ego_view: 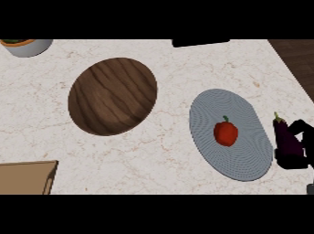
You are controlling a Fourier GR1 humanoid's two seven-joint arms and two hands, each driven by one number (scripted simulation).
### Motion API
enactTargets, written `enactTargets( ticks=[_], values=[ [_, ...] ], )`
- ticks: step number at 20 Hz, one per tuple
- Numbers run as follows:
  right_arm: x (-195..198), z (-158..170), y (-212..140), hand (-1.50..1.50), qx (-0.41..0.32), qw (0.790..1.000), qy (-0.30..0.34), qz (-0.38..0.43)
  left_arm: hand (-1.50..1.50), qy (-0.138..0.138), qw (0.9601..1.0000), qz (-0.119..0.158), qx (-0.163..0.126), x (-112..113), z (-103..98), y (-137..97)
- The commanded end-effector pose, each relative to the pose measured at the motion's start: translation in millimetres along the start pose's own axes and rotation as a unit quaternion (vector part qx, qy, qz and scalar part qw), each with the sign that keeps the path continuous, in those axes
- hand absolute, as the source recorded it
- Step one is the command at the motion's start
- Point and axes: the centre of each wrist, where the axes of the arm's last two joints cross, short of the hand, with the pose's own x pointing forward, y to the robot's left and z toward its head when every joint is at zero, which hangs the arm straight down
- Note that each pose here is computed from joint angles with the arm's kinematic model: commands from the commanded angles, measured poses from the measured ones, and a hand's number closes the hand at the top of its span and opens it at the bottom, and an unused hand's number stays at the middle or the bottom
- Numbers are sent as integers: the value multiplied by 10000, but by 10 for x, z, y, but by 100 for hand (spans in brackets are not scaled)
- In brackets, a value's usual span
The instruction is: Pick the eggplant from the placemat and place it in the bowl
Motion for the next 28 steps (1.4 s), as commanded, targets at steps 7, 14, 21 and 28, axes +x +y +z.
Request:
enactTargets(
  ticks=[7,14,21,28],
  values=[
    [973,987,-967,150,-1526,9779,-772,-1200,0,-8,9994,76,-329,-4,-20,-102],
    [1411,1865,-1460,150,-1668,9546,-1090,-2214,0,-194,9970,170,-730,34,-42,-367],
    [2175,1992,-1609,150,-1452,9583,-1011,-2244,0,-265,9956,292,-853,93,-159,-472],
    [2741,1694,-1742,150,-987,9700,-1046,-1962,0,-348,9939,349,-982,198,-238,-686]
  ],
)
